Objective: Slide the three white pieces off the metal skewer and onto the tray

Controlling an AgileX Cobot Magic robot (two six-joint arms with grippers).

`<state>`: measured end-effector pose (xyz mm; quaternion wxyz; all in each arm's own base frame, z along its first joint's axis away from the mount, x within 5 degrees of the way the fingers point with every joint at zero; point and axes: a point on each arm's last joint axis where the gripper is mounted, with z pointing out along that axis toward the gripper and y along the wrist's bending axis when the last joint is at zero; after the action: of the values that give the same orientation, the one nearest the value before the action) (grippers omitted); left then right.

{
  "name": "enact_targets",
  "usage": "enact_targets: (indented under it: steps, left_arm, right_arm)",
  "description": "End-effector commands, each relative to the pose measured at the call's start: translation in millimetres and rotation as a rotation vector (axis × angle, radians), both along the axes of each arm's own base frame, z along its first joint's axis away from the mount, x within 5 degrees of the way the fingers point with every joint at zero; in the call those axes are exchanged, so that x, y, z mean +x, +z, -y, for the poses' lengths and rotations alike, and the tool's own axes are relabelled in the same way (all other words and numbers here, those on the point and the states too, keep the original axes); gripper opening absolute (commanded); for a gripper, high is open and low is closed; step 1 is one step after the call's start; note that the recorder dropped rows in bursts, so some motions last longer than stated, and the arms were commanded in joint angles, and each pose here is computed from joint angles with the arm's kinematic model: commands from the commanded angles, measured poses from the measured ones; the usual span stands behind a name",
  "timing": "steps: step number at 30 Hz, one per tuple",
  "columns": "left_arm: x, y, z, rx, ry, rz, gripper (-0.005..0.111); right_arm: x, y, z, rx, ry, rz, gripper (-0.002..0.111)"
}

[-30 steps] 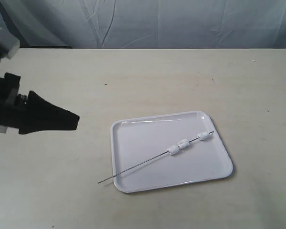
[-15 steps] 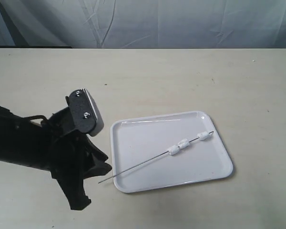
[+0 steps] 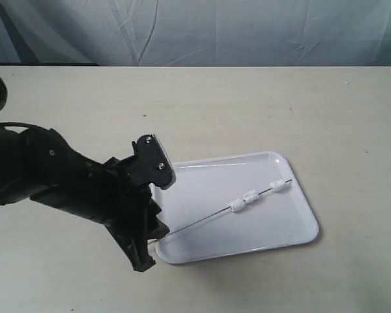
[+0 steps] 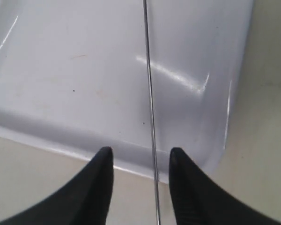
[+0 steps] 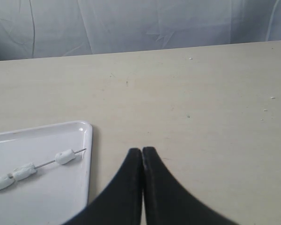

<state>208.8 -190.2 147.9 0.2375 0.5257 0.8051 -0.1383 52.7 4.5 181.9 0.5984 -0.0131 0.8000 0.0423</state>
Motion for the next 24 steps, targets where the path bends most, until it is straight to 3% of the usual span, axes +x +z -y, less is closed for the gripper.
enact_targets:
  steps: [1, 11, 12, 15, 24]
  left_arm:
    - [13, -9, 11, 0.023, -0.015, 0.004, 0.039]
    - [18, -60, 17, 0.108, -0.016, -0.144, 0.037]
    - [17, -61, 17, 0.111, -0.017, -0.149, 0.031]
    - [17, -61, 17, 0.111, -0.027, -0.151, 0.000]
    - [14, -54, 23, 0.082, -0.069, -0.210, 0.000]
  right_arm:
    - [0, -1, 0, 0.000, 0.003, 0.008, -0.001]
    - [0, -1, 0, 0.000, 0.003, 0.010, -0.001]
    - [0, -1, 0, 0.000, 0.003, 0.010, -0.001]
    - [0, -1, 0, 0.000, 0.003, 0.010, -0.001]
    - [0, -1, 0, 0.002, 0.004, 0.008, -0.001]
